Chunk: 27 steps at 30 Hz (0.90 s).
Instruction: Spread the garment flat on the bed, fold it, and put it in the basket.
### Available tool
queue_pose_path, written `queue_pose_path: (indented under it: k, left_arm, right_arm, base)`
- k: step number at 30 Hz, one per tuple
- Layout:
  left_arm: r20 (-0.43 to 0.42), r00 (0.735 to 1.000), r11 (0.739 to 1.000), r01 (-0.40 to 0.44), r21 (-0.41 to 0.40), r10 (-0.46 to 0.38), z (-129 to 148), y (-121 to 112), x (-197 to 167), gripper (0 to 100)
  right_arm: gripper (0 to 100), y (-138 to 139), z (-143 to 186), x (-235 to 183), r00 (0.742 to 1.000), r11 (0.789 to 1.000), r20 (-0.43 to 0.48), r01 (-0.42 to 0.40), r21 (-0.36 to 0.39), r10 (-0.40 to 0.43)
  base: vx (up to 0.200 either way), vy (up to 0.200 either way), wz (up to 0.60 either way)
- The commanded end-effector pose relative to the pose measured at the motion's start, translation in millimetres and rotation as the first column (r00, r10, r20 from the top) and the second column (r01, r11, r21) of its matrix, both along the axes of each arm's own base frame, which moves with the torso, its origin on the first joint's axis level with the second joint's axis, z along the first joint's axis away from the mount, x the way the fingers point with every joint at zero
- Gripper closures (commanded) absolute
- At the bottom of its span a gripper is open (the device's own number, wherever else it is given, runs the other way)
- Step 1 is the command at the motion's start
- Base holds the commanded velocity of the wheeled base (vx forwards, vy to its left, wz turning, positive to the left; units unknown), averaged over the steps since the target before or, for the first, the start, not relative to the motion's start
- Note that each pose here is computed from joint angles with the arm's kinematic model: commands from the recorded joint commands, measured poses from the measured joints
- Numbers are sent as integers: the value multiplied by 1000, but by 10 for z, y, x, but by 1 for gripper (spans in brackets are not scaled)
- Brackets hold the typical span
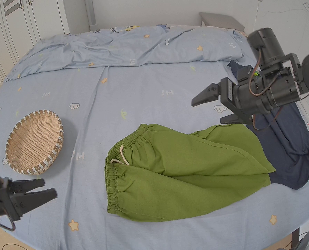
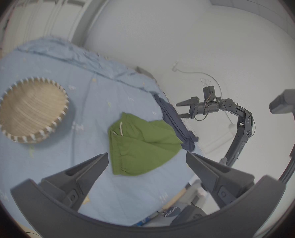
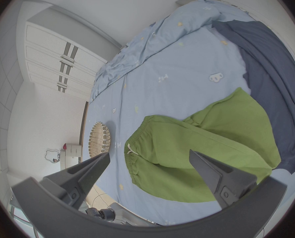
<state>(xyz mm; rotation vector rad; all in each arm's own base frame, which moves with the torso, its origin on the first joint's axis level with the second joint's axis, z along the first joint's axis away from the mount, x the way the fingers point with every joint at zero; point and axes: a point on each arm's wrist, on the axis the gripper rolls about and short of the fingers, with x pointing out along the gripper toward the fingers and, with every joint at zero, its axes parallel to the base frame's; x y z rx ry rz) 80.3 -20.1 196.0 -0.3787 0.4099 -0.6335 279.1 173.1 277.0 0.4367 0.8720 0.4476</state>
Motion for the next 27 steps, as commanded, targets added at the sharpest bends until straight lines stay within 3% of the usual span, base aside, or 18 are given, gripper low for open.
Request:
queue_pose_path:
  k: [1, 5, 8, 13, 27]
  left_arm:
    - [-432, 830, 935, 287, -210, -352, -806, -185, 1242, 0]
    - [-457, 793, 914, 380, -144, -402, -1231, -221, 1465, 0]
    - [-495, 772, 914, 378, -145, -398, -1400, -207, 1546, 0]
    - [-495, 781, 923, 353, -151, -380, -1419, -151, 1633, 0]
    - [-546, 749, 926, 329, -184, -375, -1587, -204, 1863, 0]
  right_arm:
    - [0, -878, -150, -520, 990, 986, 77, 111, 123, -121]
    - [0, -964, -227, -762, 993, 990, 83, 69, 120, -79]
    - [0, -1034, -225, -805, 995, 989, 101, -6, 146, -9]
    - [0, -1120, -343, -862, 983, 992, 154, -113, 50, 104]
    - [0, -1123, -366, -839, 982, 992, 151, -120, 41, 112]
  base:
    - [0, 0, 0]
    - [0, 0, 0]
    - [0, 0, 0]
    - [0, 0, 0]
    - [0, 0, 0]
